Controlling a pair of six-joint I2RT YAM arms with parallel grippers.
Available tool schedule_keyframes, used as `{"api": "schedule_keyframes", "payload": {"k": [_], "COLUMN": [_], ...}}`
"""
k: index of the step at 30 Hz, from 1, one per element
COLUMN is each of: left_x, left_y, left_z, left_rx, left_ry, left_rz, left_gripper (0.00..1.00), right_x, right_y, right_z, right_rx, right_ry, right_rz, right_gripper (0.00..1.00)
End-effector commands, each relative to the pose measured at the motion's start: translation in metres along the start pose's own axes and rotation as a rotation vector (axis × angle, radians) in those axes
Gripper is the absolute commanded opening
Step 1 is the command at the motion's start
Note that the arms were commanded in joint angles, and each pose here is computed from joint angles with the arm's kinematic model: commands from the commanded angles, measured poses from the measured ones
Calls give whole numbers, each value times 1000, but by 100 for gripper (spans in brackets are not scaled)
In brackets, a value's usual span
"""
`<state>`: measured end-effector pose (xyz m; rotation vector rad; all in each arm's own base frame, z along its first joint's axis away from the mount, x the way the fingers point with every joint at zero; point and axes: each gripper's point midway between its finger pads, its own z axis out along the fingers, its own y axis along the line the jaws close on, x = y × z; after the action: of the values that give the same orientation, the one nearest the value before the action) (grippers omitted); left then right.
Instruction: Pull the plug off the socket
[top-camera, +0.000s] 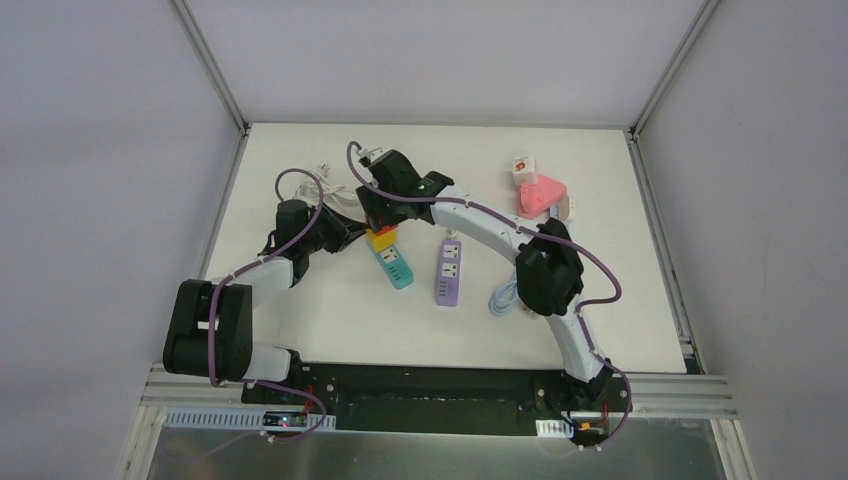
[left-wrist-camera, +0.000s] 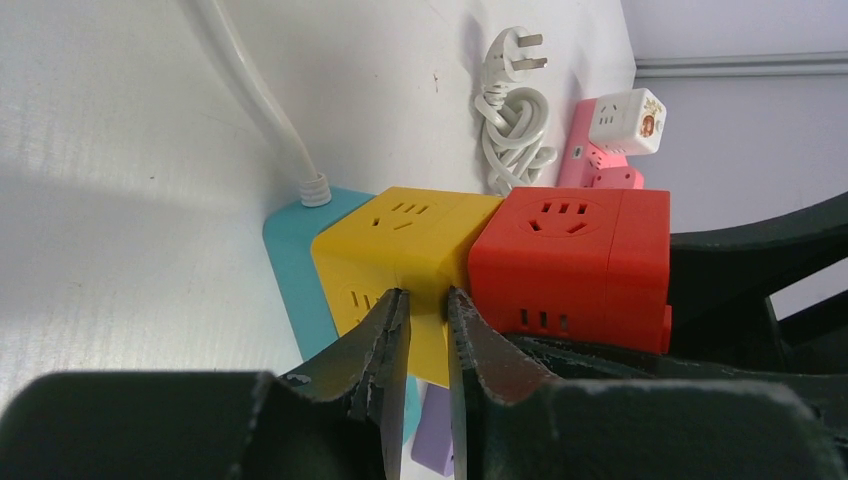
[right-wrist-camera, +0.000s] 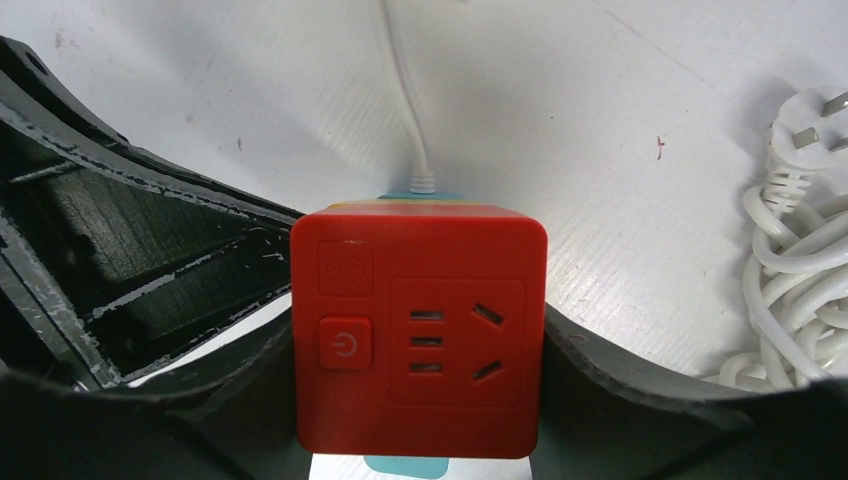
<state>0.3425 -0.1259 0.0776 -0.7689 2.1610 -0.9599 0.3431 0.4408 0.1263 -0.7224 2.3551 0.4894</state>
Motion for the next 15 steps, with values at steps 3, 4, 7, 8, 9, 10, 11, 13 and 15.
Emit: {"api": "schedule_keyframes", "payload": {"k": [3,4,7,8,9,10,11,13,15], "left_x": [87,86,86,86,86,86,86,86,86], "left_y": [130,129,129,128,129,128,129,128,128], "left_z": [-33,-32,-32,-32,-32,-32,-32,-32,-31], "left_rx": [-473,-471,-471,-469,-469,-469,-470,-467,-467], "left_ry": [260,259,260,261,260,260,259,259,263], "left_rz": [-65,-64,-65,-64,-64,-64,-64,-64,-63], "left_gripper": [18,18,18,18,18,18,18,18,18], "right_x": [-33,-34,-47,-51,-55,-59,-61,-59,-50], "right_y": [65,64,67,71,76,74,76,73,70], "right_z": [-25,-26,-38,-44,-51,-56,-61,-59,-48], "right_rx": [-61,-57,-136,-202,-276,-327,-383,-368,-277], "right_ry": [-144,-147,-171,-171,-164,-162,-157,-161,-153], "right_rz": [-68,-67,-19,19,62,103,131,143,76], "right_gripper": [0,0,0,0,0,0,0,0,0]}}
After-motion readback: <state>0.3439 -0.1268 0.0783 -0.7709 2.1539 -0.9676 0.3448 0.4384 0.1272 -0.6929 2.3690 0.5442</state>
